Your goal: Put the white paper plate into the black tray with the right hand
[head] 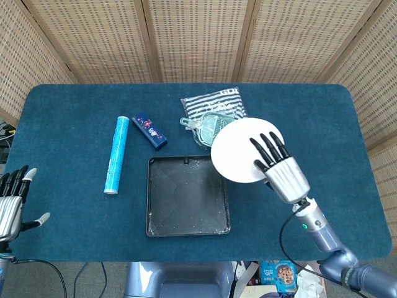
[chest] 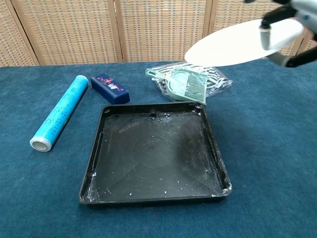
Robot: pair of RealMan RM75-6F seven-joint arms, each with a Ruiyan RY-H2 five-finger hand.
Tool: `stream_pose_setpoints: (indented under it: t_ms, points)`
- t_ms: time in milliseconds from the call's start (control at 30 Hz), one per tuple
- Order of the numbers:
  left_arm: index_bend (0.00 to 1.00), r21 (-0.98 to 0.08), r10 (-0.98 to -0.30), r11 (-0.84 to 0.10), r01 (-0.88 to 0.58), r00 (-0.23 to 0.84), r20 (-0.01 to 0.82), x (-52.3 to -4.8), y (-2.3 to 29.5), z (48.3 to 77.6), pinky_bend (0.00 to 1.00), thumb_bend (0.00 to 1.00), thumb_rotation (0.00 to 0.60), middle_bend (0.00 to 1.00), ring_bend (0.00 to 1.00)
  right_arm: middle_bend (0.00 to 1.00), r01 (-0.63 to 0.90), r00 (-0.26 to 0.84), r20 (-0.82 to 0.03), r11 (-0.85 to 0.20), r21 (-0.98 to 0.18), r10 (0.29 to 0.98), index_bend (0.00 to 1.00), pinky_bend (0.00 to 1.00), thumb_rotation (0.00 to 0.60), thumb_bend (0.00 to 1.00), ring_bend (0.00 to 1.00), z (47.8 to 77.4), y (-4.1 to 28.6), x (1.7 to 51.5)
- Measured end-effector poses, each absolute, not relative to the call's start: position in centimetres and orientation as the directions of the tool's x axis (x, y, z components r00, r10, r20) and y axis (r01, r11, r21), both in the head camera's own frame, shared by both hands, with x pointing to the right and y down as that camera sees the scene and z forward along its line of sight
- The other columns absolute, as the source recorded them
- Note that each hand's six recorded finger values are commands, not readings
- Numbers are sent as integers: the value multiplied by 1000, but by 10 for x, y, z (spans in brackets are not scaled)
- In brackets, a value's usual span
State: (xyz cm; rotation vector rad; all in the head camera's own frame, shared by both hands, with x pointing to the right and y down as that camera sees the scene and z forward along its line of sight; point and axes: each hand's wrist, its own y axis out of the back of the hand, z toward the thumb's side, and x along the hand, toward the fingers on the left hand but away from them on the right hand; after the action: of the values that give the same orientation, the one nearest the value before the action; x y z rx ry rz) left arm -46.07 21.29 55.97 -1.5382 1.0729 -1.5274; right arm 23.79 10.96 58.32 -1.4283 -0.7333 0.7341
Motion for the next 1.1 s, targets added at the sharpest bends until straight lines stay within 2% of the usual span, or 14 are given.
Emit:
stream_pose_setpoints:
  t_ms: [67, 200, 400, 767, 833, 900, 967, 1100]
  points:
    - [0, -909, -909, -411, -74, -48, 415, -462, 211, 562, 0, 0, 600, 0, 0, 122, -4, 645, -2, 1, -1000, 764, 675, 74, 600, 479, 0, 585, 109, 221]
    - [0, -905, -904, -418, -73, -64, 423, -465, 208, 566, 0, 0, 600, 0, 0, 123, -30, 779, -39, -24, -999, 626, 675, 75, 600, 479, 0, 597, 120, 180]
    - [0, -901, -898, -428, -73, -76, 432, -468, 206, 570, 0, 0, 600, 0, 0, 125, -80, 870, -95, -51, -995, 484, 675, 75, 600, 478, 0, 624, 141, 137]
    - [0, -896, -893, -437, -73, -84, 442, -469, 204, 573, 0, 0, 600, 0, 0, 128, -140, 915, -155, -67, -988, 373, 673, 76, 600, 459, 0, 653, 159, 106]
    - [0, -896, -893, -437, -72, -87, 442, -470, 204, 573, 0, 0, 600, 0, 0, 121, -143, 921, -159, -71, -987, 356, 551, 74, 600, 297, 0, 657, 162, 102]
    - [0, -897, -892, -437, -71, -89, 442, -470, 204, 574, 0, 0, 600, 0, 0, 47, -152, 926, -161, -53, -987, 340, 181, 37, 600, 48, 0, 659, 162, 98]
    - [0, -896, -892, -438, -69, -90, 443, -470, 204, 574, 0, 0, 600, 0, 0, 0, -165, 928, -166, -32, -986, 334, 10, 3, 600, 0, 0, 661, 161, 97]
    - [0, -895, -890, -441, -65, -93, 446, -470, 203, 575, 0, 0, 600, 0, 0, 0, -230, 914, -208, 22, -973, 349, 0, 0, 600, 0, 0, 668, 155, 98]
